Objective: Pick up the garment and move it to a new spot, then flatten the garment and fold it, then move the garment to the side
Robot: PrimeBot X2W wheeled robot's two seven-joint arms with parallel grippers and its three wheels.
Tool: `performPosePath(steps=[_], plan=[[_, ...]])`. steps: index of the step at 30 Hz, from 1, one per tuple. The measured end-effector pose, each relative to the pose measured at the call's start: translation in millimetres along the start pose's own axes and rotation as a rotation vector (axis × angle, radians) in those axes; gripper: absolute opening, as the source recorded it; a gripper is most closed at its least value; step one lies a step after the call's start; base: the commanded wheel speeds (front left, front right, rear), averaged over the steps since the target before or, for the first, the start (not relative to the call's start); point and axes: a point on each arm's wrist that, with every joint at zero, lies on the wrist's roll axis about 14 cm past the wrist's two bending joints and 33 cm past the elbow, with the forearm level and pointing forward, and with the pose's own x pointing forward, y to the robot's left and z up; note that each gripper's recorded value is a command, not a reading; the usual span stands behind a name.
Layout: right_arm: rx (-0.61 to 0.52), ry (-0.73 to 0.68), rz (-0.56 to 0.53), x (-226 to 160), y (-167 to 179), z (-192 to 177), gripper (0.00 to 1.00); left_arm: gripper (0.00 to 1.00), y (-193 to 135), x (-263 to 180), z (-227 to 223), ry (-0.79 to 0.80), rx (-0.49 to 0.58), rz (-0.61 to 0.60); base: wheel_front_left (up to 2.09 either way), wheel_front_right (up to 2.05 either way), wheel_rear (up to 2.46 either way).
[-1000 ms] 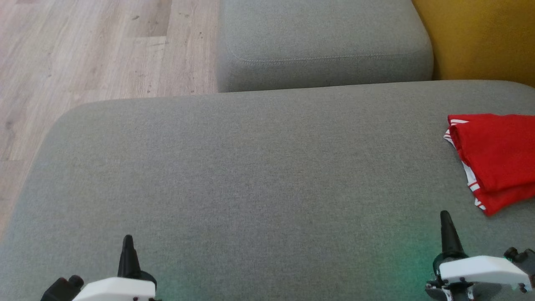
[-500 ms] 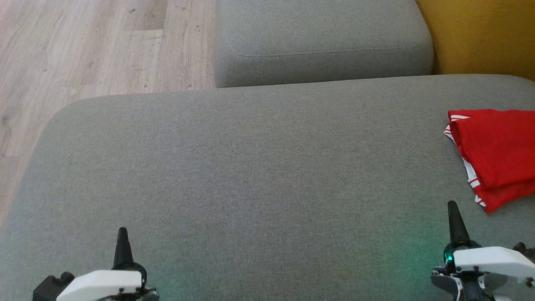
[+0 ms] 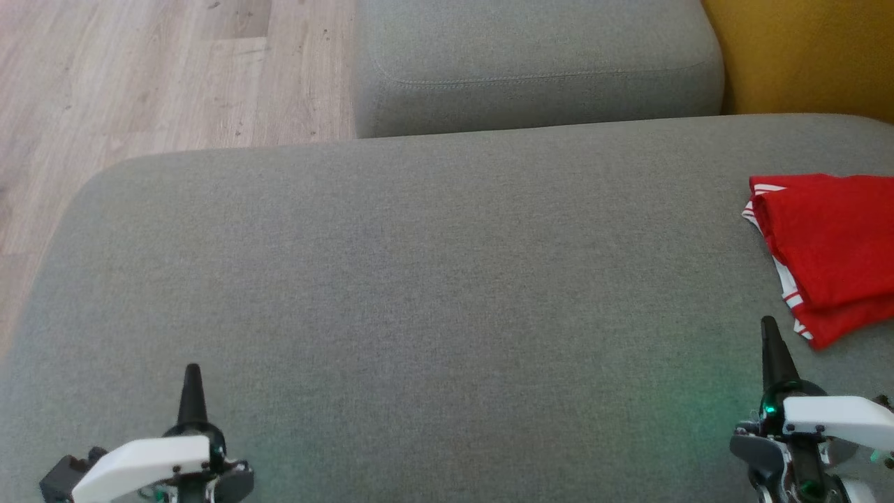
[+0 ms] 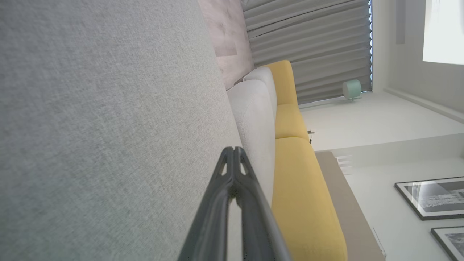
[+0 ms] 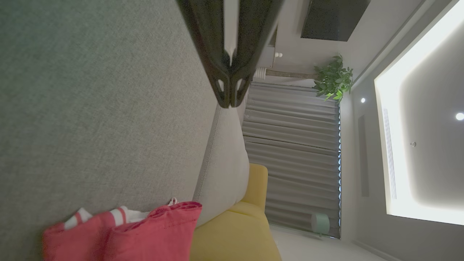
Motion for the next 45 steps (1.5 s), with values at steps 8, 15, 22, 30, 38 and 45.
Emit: performPosePath(steps=[8,15,22,30,38,45], plan=[[0.103,-0.006,0.0,1.9,-0.8,4.7,0.0,0.0,-7.1,6.3,5.6,-0.004,-0.101,-0.034,0.0,0.0,0.0],[0.182,-0.018,0.032,9.6,9.3,11.7,0.0,0.0,-13.2,11.9,12.9,-0.015,-0.18,-0.061,0.0,0.0,0.0],[0.235,-0.024,0.036,10.4,9.3,14.5,0.0,0.0,-20.1,16.0,14.9,-0.015,-0.234,-0.091,0.0,0.0,0.0],[0.237,-0.023,0.036,10.4,9.3,15.0,0.0,0.0,-20.4,16.0,15.1,-0.012,-0.236,-0.092,0.0,0.0,0.0],[0.237,-0.024,0.036,10.3,9.2,15.3,0.0,0.0,-20.0,15.9,17.5,-0.019,-0.239,-0.092,0.0,0.0,0.0],[0.238,-0.022,0.037,10.3,9.3,15.3,0.0,0.0,-19.9,15.8,18.1,-0.022,-0.24,-0.092,0.0,0.0,0.0]])
